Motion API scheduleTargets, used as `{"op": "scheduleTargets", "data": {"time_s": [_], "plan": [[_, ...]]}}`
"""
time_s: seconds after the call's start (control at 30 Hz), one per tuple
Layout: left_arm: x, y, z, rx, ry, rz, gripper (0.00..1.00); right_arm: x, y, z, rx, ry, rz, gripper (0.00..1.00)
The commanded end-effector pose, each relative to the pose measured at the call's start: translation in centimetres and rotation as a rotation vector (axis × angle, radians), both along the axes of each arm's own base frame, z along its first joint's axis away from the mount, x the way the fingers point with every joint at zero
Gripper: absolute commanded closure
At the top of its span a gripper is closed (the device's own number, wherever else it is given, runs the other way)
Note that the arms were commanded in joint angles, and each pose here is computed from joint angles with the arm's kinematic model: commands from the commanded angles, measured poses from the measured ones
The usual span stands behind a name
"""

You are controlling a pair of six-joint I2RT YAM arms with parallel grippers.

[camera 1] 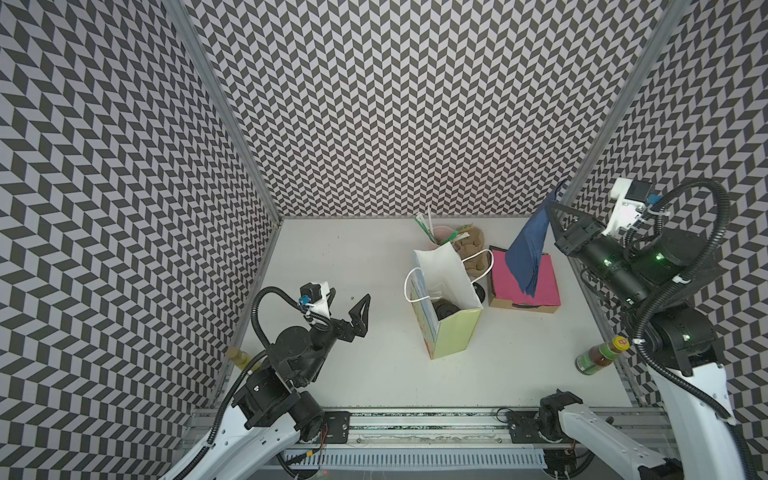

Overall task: Pack the takeout coffee
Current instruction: 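Lift the blue napkin up off the pink napkins with the right gripper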

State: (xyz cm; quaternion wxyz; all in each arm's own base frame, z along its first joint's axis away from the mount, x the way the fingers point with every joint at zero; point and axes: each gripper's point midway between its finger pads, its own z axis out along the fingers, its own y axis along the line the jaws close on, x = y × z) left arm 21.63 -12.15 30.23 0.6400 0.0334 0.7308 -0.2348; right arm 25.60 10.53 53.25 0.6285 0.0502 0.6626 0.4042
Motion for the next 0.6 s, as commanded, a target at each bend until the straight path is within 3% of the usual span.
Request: {"op": "scheduleTargets", "data": {"time_s": [0.0,0.23,0.57], "plan": [[0.0,0.0,0.1,-0.005,-0.014,-0.004,0.00,-2.7,2.6,3.5,-0.007,-0.138,0.194,1.00],[0.1,-0.1,-0.1,0.000,-0.007,-0.004,0.00,-5.2,4.4,5.0,0.001,-0.192,0.355,1.00],[0.3,-0.3,-0.3,0.010,0.005,-0.006,0.00,-7.4,6.7,3.6,0.016,-0.187,0.555,1.00]]}}
